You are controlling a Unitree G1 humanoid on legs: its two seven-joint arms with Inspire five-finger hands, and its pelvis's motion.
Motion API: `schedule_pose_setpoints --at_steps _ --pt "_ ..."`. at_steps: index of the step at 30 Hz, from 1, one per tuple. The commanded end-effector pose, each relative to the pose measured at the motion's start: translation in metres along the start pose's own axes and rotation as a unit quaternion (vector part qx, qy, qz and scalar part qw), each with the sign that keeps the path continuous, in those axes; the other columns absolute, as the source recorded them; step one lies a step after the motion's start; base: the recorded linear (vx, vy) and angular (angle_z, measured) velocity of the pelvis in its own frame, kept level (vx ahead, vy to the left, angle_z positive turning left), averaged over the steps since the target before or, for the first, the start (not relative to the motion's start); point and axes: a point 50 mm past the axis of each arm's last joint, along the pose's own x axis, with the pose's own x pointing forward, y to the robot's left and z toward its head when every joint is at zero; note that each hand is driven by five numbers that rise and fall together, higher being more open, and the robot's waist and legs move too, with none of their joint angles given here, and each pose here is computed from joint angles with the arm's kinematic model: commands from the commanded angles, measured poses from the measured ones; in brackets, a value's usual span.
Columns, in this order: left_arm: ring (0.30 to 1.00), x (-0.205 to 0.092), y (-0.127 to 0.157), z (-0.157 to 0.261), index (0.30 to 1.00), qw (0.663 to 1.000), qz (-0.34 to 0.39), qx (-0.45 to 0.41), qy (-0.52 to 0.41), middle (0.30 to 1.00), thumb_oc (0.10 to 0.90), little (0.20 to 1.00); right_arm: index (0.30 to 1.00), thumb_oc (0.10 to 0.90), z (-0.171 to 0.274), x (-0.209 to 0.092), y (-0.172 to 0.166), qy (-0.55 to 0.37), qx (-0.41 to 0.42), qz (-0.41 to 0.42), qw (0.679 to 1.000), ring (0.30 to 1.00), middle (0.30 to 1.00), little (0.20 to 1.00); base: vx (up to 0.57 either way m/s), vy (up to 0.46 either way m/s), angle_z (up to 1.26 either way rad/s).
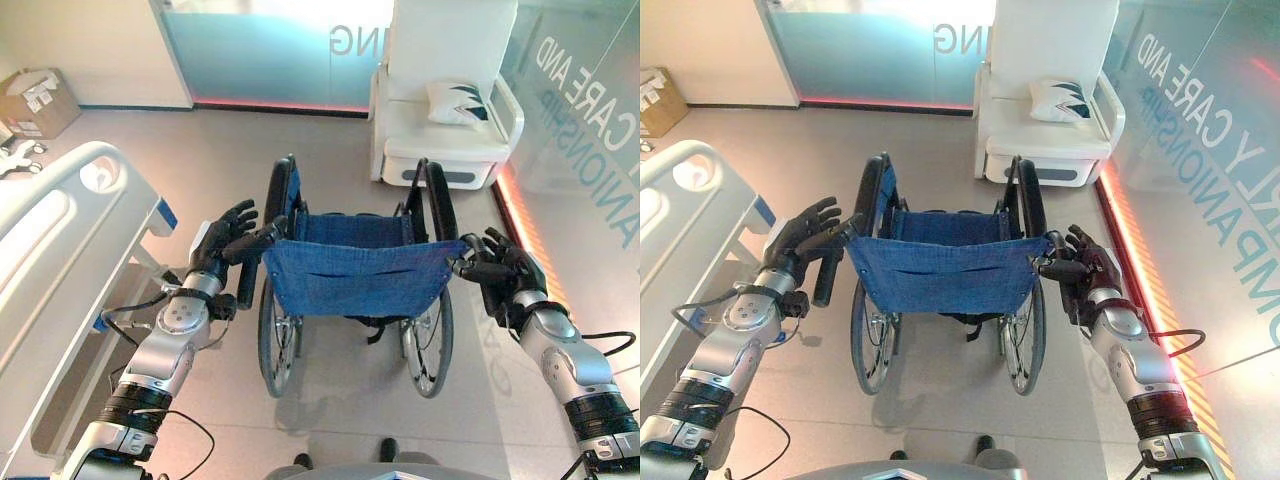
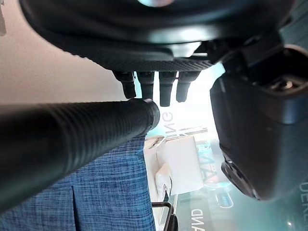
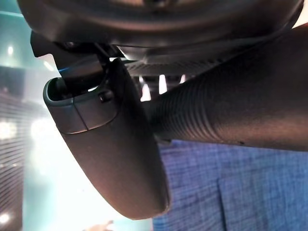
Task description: Push the wheelchair next to the bed
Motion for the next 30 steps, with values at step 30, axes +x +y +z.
schedule_pose_setpoints --at_steps 30 --pt "0.9 0.009 0.026 0.056 0.9 0.989 0.047 -0.008 -0.137 0.9 0.8 0.9 0.9 0.8 0.048 -0.014 -0.026 -0.057 -0.166 0.053 0.983 0.9 0.9 0.9 0.0 0.0 0.0"
